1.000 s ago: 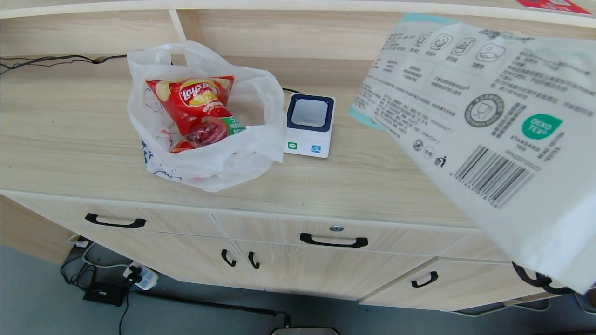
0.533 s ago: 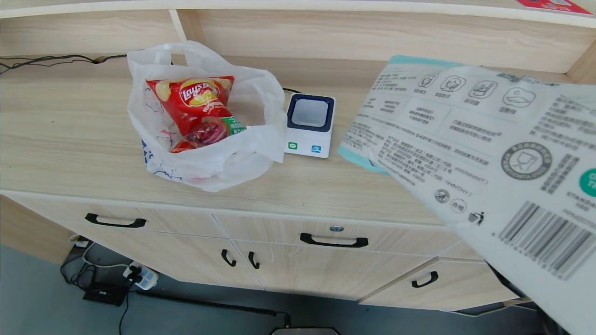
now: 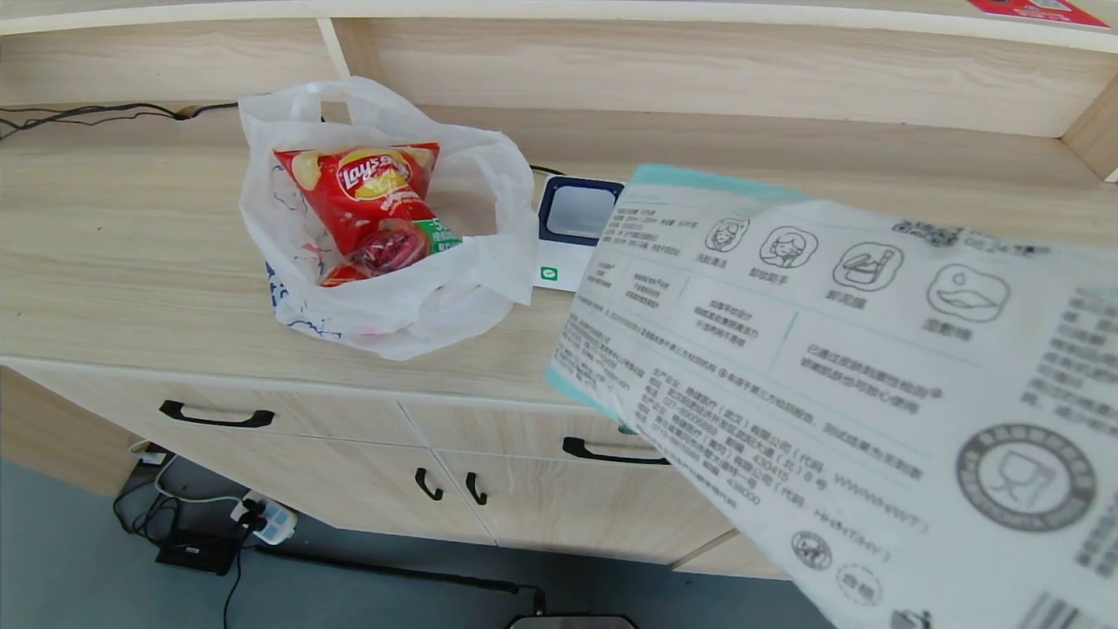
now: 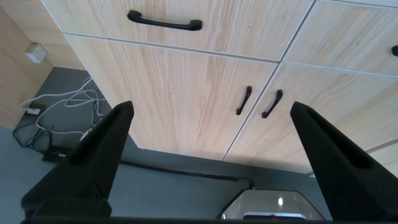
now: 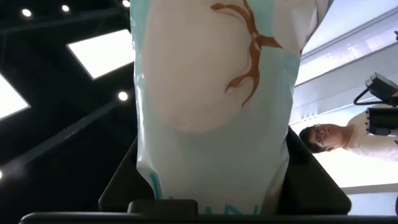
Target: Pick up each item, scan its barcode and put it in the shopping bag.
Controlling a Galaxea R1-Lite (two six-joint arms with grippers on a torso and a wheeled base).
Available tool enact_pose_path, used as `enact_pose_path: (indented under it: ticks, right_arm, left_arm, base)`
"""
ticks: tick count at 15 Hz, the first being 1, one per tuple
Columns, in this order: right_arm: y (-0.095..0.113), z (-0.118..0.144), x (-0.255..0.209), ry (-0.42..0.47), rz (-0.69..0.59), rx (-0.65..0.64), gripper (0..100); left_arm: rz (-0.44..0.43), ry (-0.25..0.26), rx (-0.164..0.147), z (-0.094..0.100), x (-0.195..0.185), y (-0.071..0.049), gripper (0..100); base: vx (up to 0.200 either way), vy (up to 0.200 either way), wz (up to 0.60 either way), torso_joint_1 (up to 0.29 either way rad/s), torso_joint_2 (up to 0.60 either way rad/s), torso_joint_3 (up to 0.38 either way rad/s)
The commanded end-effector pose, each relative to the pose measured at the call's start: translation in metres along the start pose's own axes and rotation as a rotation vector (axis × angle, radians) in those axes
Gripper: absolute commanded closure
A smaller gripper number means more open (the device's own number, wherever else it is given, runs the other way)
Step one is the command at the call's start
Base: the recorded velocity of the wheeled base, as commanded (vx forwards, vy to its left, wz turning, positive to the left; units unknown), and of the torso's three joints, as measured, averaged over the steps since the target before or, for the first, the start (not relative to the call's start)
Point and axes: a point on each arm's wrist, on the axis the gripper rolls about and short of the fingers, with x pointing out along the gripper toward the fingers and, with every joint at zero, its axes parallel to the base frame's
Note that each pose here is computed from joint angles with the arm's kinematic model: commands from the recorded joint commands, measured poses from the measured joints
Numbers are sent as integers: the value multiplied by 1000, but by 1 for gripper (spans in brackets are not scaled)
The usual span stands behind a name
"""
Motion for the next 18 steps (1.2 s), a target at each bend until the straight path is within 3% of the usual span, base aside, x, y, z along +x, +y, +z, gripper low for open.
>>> enact_pose_path:
  ticks: [1, 8, 10, 12, 15, 16, 17, 18]
  right_arm:
    - [-14, 4, 5, -7, -51, 26, 100]
    - [-14, 6, 11, -4, -43, 63, 100]
    - [-13, 5, -4, -17, -54, -4, 100]
    - [-13, 8, -31, 12, -113, -266, 100]
    - [21, 48, -39, -62, -101, -612, 100]
    - [32, 68, -42, -63, -139, -825, 100]
    - [33, 82, -44, -80, -172, -932, 100]
    - [38, 108, -42, -112, -220, -1216, 100]
  left_arm:
    - [0, 1, 0, 0, 0, 0, 0]
    - [0, 1, 0, 0, 0, 0, 0]
    - [0, 1, 0, 0, 0, 0, 0]
    - [0, 1, 0, 0, 0, 0, 0]
    - [0, 1, 0, 0, 0, 0, 0]
    - [0, 0, 0, 0, 0, 0, 0]
    - [0, 1, 0, 0, 0, 0, 0]
    - [0, 1, 2, 0, 0, 0, 0]
  base:
    - [0, 0, 0, 0, 0, 0]
    - [0, 0, 0, 0, 0, 0]
    - [0, 0, 0, 0, 0, 0]
    - [0, 0, 0, 0, 0, 0]
    - [0, 0, 0, 0, 0, 0]
    - [0, 0, 0, 0, 0, 0]
    - [0, 0, 0, 0, 0, 0]
    - [0, 0, 0, 0, 0, 0]
